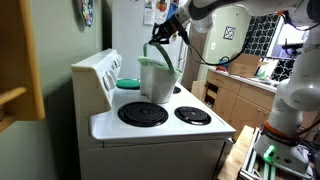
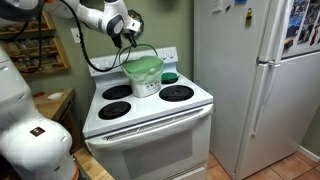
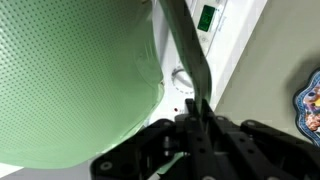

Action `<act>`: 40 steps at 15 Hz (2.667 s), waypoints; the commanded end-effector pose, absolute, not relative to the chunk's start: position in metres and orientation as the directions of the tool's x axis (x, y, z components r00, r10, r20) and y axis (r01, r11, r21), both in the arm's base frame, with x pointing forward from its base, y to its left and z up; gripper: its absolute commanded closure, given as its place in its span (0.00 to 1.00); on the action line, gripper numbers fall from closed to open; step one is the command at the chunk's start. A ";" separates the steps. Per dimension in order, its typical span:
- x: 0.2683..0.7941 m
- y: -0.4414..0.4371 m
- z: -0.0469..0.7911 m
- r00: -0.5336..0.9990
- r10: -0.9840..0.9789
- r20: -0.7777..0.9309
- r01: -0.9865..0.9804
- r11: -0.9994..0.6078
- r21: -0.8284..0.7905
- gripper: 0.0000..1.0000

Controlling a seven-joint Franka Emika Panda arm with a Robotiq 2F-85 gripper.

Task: Move the dust bin to the left

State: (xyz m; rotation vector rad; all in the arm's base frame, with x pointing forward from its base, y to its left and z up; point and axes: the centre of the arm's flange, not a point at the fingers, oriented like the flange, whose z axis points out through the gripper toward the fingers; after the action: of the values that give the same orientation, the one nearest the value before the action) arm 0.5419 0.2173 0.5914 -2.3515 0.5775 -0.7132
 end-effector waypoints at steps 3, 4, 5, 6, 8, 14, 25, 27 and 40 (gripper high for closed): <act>0.544 0.207 0.591 0.689 -0.668 0.280 -0.283 -0.604 -0.745 0.98; 0.546 0.205 0.589 0.676 -0.684 0.273 -0.287 -0.586 -0.758 0.98; 0.547 0.204 0.589 0.658 -0.703 0.270 -0.291 -0.569 -0.769 0.98; 0.549 0.203 0.589 0.643 -0.719 0.264 -0.289 -0.547 -0.786 0.98; 0.550 0.202 0.589 0.617 -0.749 0.244 -0.301 -0.510 -0.806 0.98; 0.549 0.196 0.612 0.587 -0.781 0.213 -0.315 -0.462 -0.829 0.98; 0.548 0.200 0.679 0.569 -0.802 0.182 -0.259 -0.385 -0.886 0.98; 0.542 0.205 0.698 0.571 -0.799 0.186 -0.235 -0.377 -0.896 0.98; 0.545 0.209 0.693 0.570 -0.794 0.212 -0.220 -0.397 -0.891 0.98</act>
State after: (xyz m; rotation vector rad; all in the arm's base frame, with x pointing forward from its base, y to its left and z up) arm 0.5452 0.2107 0.6897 -1.9187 0.8159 -0.7983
